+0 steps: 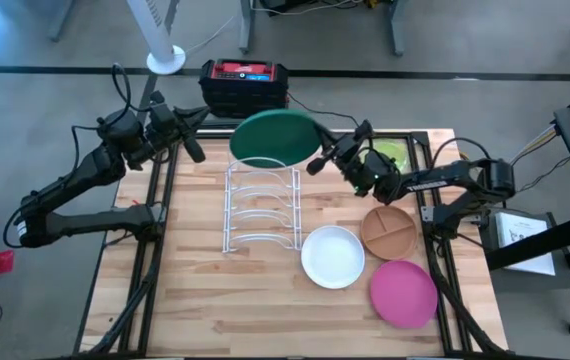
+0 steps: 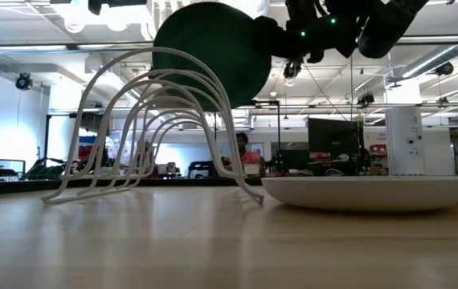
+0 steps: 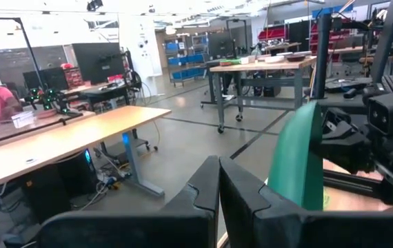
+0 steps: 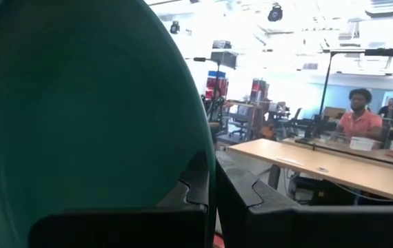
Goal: Sort dishes
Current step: Put the green plate in the dish rack
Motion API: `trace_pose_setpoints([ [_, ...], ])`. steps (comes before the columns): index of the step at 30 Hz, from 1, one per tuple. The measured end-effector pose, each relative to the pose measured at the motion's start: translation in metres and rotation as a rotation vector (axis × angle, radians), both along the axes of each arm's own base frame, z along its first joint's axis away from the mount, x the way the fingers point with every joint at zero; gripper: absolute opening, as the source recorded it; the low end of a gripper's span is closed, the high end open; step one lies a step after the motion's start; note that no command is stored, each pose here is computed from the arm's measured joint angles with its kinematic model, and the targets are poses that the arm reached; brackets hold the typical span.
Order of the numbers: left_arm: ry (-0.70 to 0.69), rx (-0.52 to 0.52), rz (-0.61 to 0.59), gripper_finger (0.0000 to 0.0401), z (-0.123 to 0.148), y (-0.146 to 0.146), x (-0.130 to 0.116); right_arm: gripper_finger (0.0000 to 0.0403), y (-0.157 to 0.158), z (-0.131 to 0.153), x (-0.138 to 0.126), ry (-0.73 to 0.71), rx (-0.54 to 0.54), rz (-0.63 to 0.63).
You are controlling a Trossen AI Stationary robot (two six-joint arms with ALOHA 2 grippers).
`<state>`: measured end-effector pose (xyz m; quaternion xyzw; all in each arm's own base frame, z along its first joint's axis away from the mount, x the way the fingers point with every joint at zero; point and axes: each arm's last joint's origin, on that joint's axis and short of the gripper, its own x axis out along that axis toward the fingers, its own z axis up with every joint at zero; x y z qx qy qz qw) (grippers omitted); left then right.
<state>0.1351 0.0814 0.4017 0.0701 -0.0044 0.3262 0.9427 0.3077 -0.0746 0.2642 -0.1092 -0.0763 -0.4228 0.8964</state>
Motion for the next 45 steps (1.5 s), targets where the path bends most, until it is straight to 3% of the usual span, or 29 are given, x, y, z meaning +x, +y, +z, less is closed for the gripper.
trace_pose_setpoints([
  [21,0.030,-0.026,0.000,0.0000,-0.006,0.006,0.010,0.0000,0.007,-0.031,0.016,0.146,-0.017,-0.026],
  [45,0.048,-0.047,-0.001,0.0000,-0.010,0.010,0.017,0.0000,0.006,-0.053,0.024,0.203,0.009,-0.028],
])
